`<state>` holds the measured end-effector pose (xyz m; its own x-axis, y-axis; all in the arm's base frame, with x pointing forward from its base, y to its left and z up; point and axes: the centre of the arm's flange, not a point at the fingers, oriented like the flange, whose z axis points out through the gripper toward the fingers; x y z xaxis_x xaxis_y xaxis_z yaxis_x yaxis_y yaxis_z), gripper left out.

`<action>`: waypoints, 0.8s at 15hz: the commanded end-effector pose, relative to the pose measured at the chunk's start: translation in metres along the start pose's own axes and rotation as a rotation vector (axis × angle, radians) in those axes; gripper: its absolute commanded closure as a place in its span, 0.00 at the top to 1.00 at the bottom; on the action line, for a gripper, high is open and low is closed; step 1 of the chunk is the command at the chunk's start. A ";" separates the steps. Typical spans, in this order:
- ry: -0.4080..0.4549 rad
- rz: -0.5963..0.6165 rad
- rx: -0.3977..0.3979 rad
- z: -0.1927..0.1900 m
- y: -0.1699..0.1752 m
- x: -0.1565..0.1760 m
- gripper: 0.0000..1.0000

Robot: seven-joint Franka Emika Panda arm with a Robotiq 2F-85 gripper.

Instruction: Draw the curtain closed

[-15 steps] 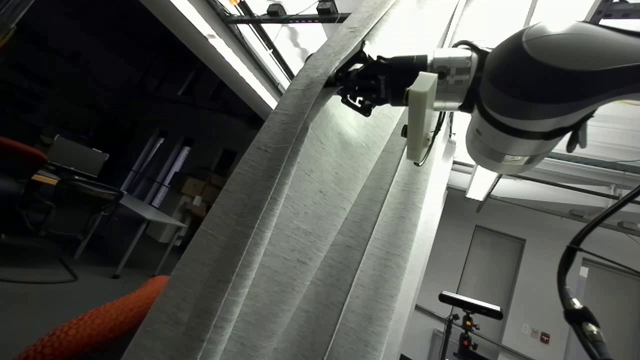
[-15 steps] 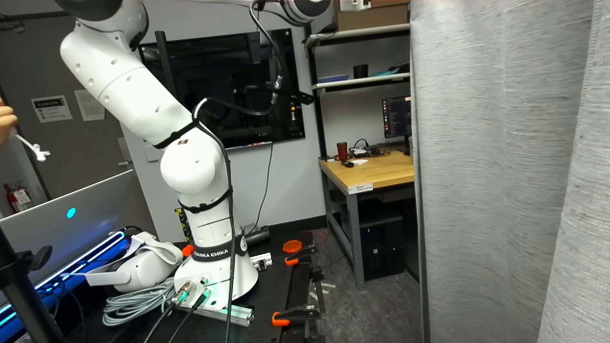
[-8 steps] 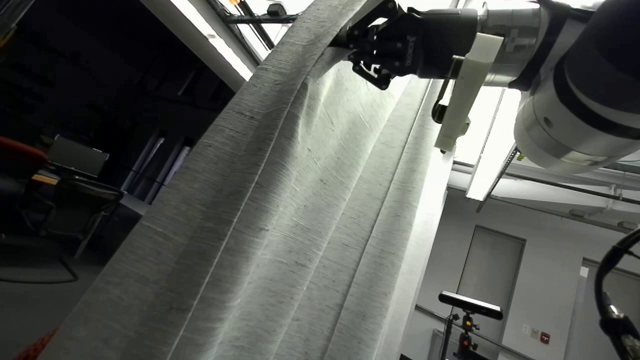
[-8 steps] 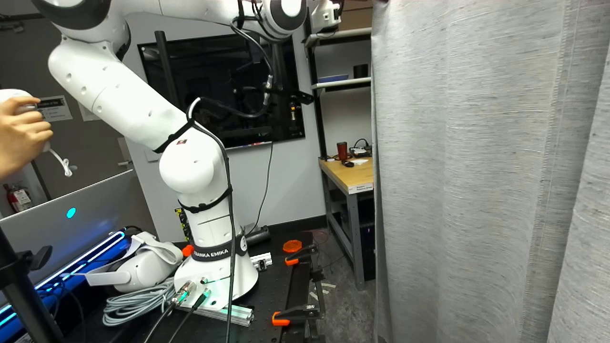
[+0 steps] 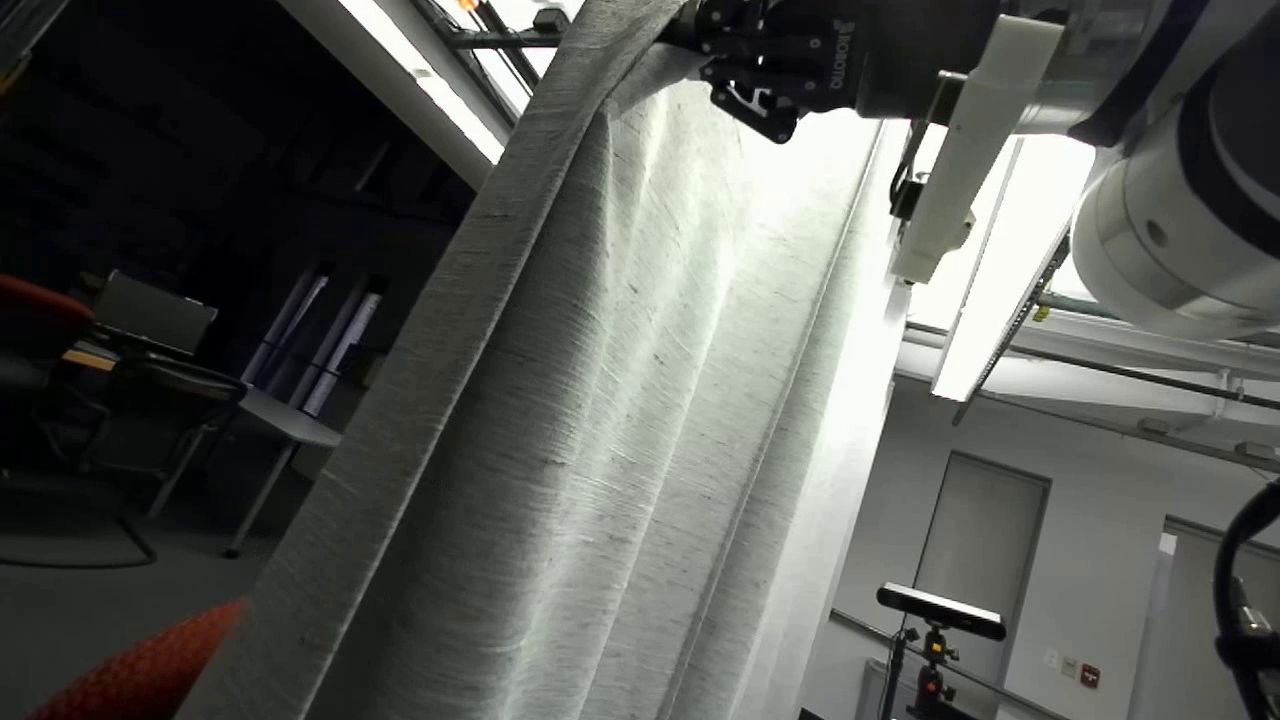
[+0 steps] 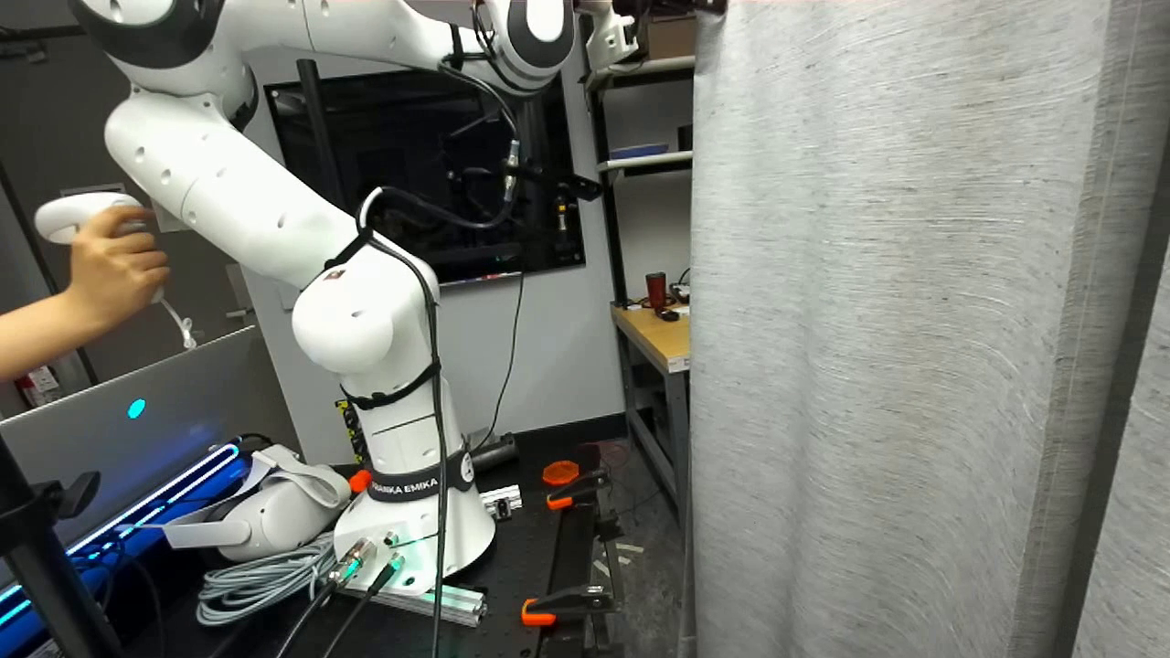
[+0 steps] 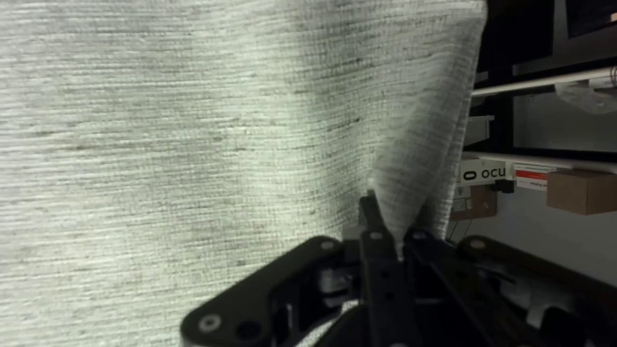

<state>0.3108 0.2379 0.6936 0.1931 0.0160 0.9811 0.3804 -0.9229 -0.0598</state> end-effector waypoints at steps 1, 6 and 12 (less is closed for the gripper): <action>-0.141 -0.052 -0.013 0.016 -0.037 -0.065 0.00; -0.112 -0.132 -0.022 -0.003 -0.058 -0.068 0.00; -0.084 -0.210 -0.013 -0.019 -0.084 -0.075 0.00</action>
<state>0.2664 0.2760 0.6938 0.0813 0.1410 0.9867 0.3747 -0.9217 0.1008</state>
